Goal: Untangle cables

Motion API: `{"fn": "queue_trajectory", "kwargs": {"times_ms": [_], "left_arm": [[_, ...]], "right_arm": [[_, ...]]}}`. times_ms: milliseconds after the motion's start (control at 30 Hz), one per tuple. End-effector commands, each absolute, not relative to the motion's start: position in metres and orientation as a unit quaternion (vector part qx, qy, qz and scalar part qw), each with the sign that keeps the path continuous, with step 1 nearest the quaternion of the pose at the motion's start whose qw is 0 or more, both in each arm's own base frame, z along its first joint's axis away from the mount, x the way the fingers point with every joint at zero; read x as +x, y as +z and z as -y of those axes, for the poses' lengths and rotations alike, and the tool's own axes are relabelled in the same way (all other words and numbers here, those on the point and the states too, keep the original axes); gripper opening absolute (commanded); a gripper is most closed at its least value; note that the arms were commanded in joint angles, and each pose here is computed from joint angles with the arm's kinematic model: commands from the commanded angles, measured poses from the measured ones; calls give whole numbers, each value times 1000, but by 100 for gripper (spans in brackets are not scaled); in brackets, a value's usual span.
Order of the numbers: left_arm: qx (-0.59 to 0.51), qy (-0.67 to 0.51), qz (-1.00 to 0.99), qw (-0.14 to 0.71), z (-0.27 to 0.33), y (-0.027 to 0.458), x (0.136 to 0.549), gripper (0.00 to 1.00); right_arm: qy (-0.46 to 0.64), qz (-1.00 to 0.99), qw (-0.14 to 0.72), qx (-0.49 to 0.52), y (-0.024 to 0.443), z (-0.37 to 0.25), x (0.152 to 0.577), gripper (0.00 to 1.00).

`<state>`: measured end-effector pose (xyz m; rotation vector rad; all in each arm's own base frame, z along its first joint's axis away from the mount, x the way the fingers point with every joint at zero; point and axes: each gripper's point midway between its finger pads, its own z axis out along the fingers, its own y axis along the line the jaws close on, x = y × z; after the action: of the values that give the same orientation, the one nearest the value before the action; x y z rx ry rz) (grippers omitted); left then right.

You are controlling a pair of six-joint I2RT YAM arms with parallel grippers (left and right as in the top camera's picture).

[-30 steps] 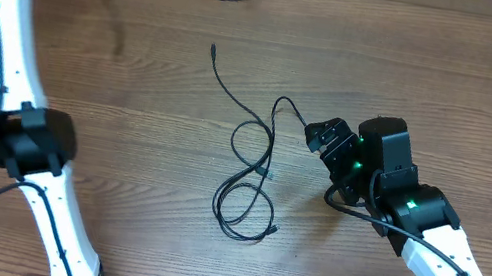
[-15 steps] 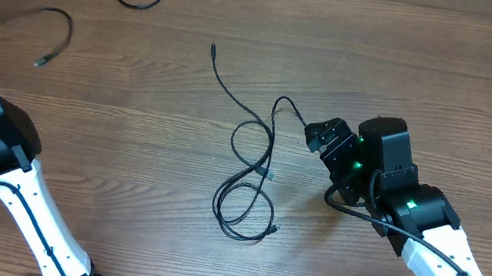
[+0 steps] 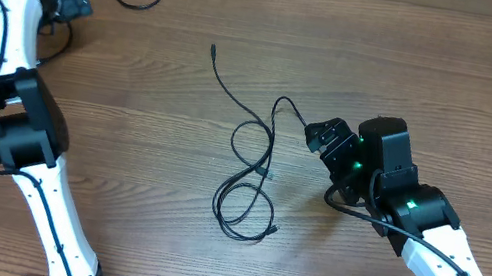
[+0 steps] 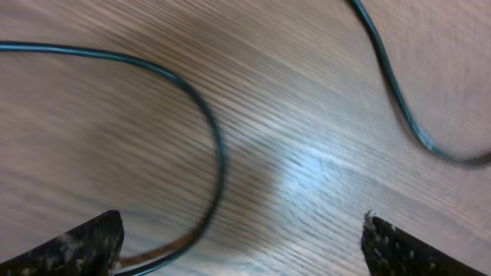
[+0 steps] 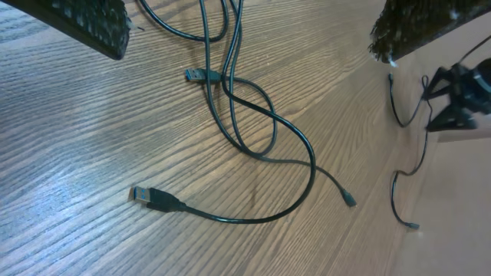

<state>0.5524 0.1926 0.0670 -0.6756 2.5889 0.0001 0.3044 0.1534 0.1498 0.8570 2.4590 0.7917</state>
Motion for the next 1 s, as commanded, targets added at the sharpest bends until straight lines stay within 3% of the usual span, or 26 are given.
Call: {"fn": "queue_trajectory", "kwargs": {"times_ms": [0,100,167,267,367,467,533,600,633,700,967], "left_arm": [[-167,31,-962,212,-181,52,546,94],[-165,33,-966,195,-184,30,535,94],[-146,37,-971,187,-188,21,530,82],[-146,38,-972,181,-196,15,523,80],[-145,35,-972,179,-201,15,520,69],[-144,0,-974,176,-195,10,516,47],[-145,-14,-975,169,-192,3,511,43],[-145,-15,-977,156,-190,-6,504,31],[-145,-17,-977,155,-189,-7,503,18],[-157,-36,-972,170,-184,-4,511,4],[-315,-326,-833,318,-142,94,607,4]], "right_arm": [[282,-882,218,309,153,-151,308,100],[282,-882,218,309,153,-151,308,100],[282,-882,218,309,153,-151,308,100],[282,-882,218,309,153,-151,308,100],[282,-882,218,309,153,-151,308,100],[282,-882,218,309,153,-151,308,100],[282,-882,218,309,153,-151,308,100],[282,-882,218,309,153,-151,308,100],[282,-882,218,309,153,-151,308,100],[282,-882,218,309,153,-151,308,100],[282,-882,218,309,153,-151,308,100]]}}
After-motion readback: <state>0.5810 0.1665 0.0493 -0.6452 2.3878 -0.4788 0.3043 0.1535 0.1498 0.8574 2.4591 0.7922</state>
